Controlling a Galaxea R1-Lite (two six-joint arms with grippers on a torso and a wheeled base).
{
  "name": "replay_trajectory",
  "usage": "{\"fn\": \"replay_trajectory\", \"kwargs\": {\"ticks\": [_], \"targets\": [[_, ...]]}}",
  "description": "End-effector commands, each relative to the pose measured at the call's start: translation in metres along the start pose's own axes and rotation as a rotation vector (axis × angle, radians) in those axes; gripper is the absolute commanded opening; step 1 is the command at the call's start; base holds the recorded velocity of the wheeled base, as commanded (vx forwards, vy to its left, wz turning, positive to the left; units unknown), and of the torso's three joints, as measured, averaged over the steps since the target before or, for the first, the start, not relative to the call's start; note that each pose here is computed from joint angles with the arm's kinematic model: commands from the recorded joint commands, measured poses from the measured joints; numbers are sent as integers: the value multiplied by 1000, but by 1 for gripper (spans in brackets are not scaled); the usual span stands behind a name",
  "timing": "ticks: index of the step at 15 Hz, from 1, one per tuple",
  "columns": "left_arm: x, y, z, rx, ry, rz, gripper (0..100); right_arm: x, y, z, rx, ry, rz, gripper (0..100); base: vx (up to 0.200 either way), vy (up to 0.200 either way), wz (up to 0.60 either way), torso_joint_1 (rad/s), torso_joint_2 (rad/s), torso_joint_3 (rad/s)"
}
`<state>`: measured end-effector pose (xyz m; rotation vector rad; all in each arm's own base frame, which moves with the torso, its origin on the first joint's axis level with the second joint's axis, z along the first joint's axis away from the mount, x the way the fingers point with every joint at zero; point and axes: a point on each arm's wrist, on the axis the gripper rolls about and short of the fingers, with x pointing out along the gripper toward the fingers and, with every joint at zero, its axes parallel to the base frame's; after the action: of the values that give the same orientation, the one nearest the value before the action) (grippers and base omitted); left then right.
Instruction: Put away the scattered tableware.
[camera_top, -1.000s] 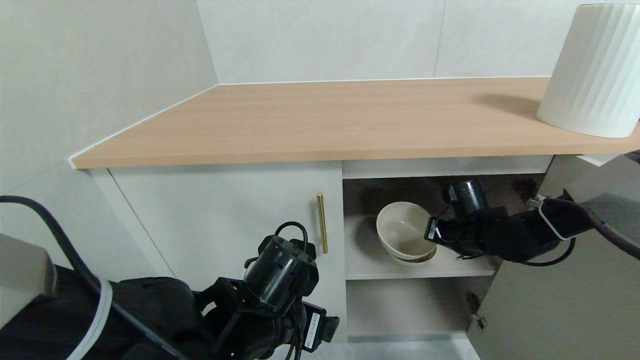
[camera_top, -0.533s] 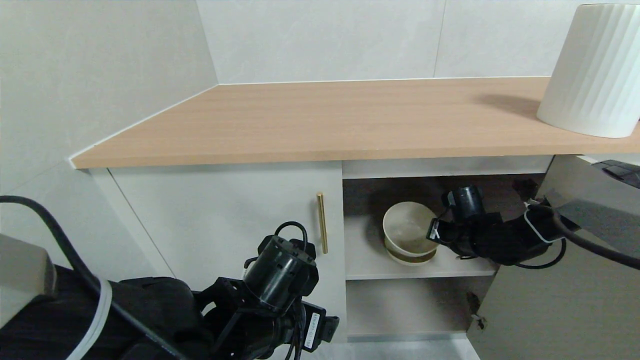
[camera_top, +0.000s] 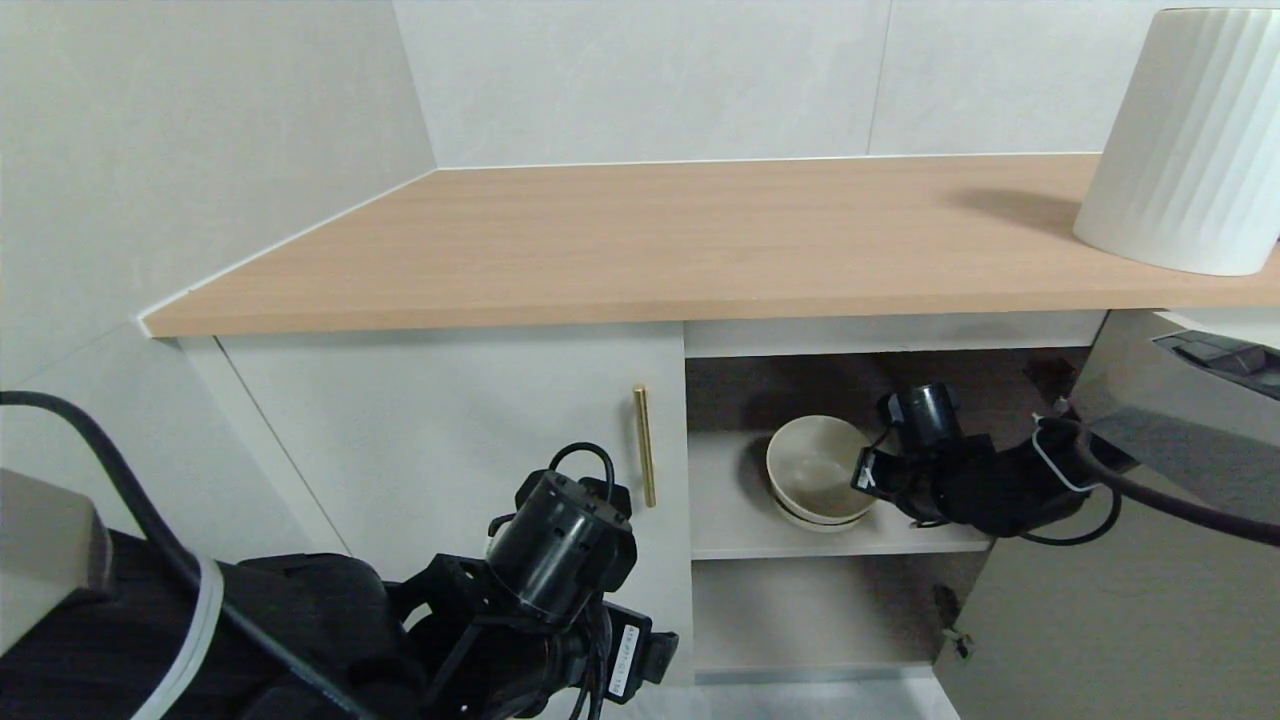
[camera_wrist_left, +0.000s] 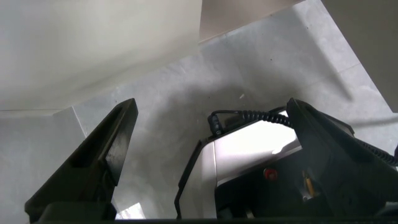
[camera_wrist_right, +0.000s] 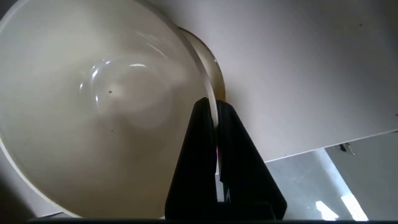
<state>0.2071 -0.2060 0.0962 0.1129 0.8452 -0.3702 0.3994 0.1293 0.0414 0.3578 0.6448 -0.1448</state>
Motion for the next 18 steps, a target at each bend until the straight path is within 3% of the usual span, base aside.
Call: {"fn": "replay_trajectory", "kwargs": {"ticks": [1, 4, 5, 13, 15, 18], "targets": [[0, 0, 0, -1, -2, 0, 100, 1, 0, -1, -1, 2, -1, 0, 0, 0, 0, 0, 0, 0], [0, 0, 0, -1, -2, 0, 100, 1, 0, -1, -2, 4, -3, 0, 0, 0, 0, 0, 0, 0], [0, 0, 0, -1, -2, 1, 100, 1, -1, -2, -3, 7, -4, 100, 0, 0, 0, 0, 0, 0], [-3, 1, 2, -6, -13, 8, 100, -12, 1, 4, -2, -2, 10, 100, 0, 0, 0, 0, 0, 0], [-14, 7, 6, -70, -50, 9, 100, -44, 4, 12, -12, 9, 53, 100, 0, 0, 0, 0, 0, 0], [-41, 24, 15, -126, -130, 12, 100, -116, 5, 12, -63, 105, 133, 100, 0, 0, 0, 0, 0, 0]]}}
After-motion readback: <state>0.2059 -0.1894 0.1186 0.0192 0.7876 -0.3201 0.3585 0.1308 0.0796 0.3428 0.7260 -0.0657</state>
